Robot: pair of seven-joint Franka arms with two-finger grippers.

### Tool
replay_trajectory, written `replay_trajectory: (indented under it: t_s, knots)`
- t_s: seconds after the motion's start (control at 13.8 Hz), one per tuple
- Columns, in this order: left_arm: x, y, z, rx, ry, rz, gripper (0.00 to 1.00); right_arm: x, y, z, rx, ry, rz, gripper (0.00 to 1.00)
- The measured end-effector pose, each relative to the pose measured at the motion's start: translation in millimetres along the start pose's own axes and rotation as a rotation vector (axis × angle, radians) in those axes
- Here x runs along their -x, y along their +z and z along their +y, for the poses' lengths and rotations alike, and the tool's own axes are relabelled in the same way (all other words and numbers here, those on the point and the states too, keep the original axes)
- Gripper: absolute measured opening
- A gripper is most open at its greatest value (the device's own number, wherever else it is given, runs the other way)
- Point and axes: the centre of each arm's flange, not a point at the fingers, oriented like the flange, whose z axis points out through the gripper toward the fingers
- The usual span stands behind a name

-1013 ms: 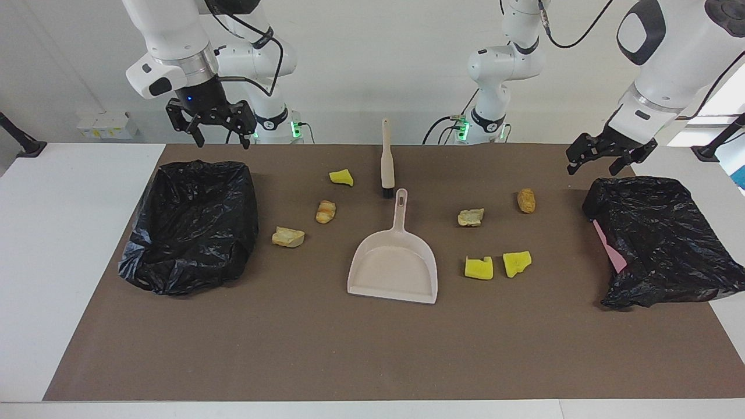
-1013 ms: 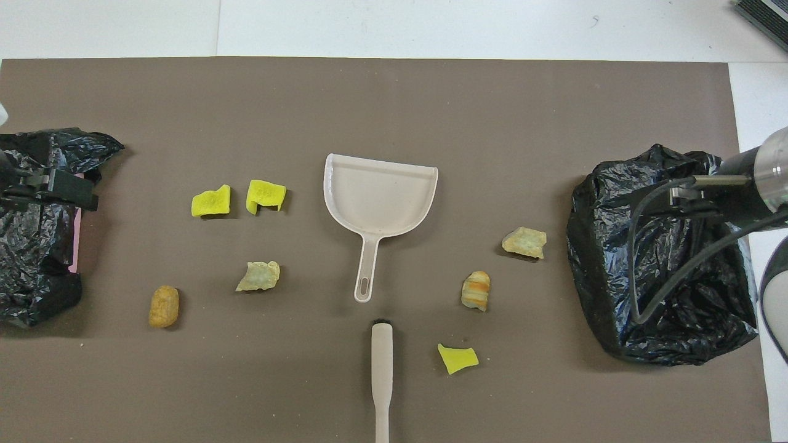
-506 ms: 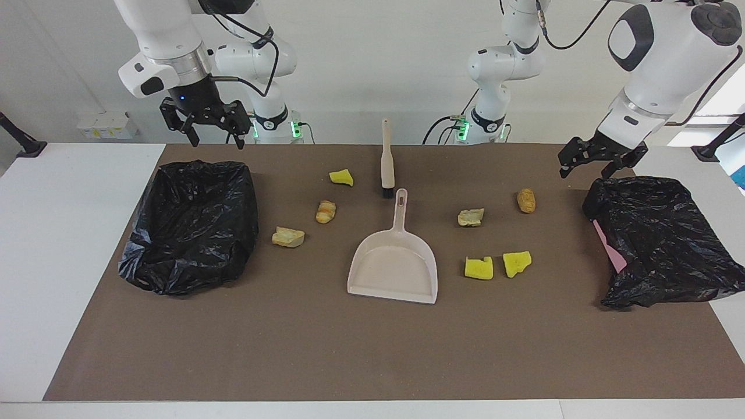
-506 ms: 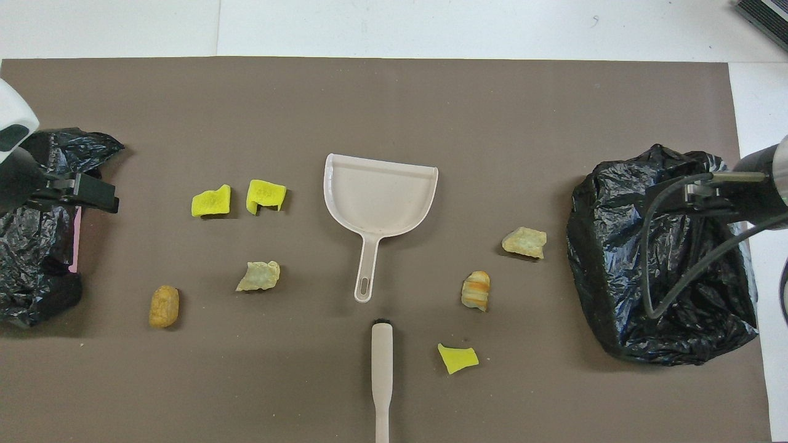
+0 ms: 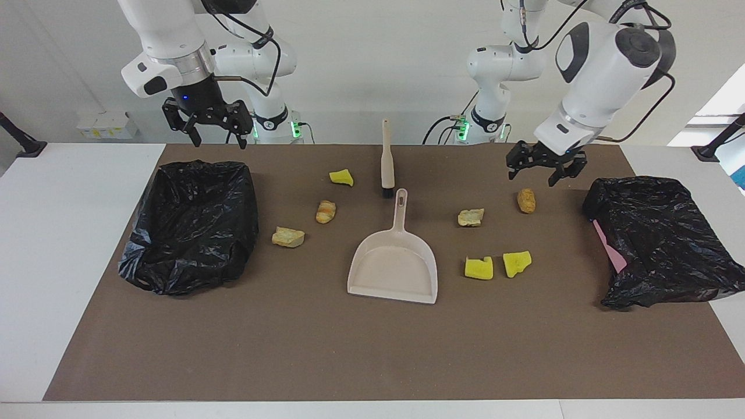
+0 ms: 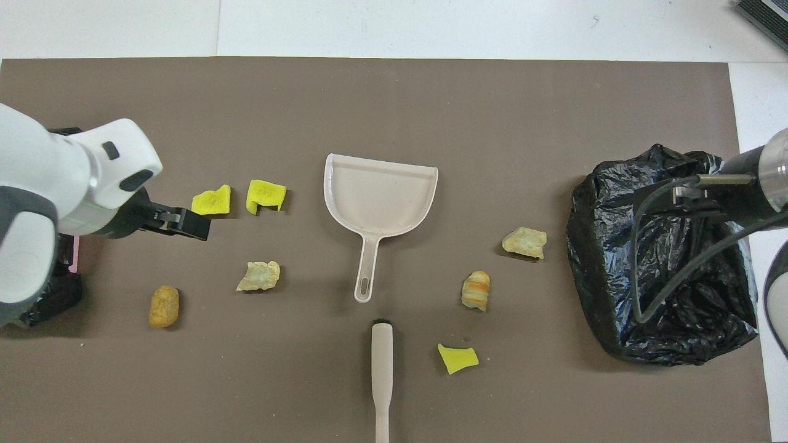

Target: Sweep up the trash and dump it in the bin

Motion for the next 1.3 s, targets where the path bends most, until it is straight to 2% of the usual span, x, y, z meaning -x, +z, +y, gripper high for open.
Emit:
replay_trajectory:
  t_s: [0.22,0.58,0.8,1.01,1.3]
  knots:
    - [21.2,42.5,60.9,-0.01,0.069,-0.045,1.0,-6.5,15.6,-42.1,-0.009,0.003,0.026,1.0]
    - [84.1,112.4,161.1,-0.046,0.097,-0.051,1.0,-21.1,64.7,-120.0,-0.025,-0.005,0.042,1.0]
    - [128.3,160.4,218.5,-0.058,0.073,-0.023,1.0,-13.9,95.5,-174.3,-0.024,-0.042,0.024,1.0]
    - [170.0,191.4,264.9,-0.062,0.074,-0.005,1.0,4.5,126.8,-242.9,-0.035,-0.026,0.026,1.0]
    - [219.7,225.6,300.2,-0.056,0.094,0.019,1.0,10.3,165.2,-287.3,-0.049,-0.043,0.035,1.0]
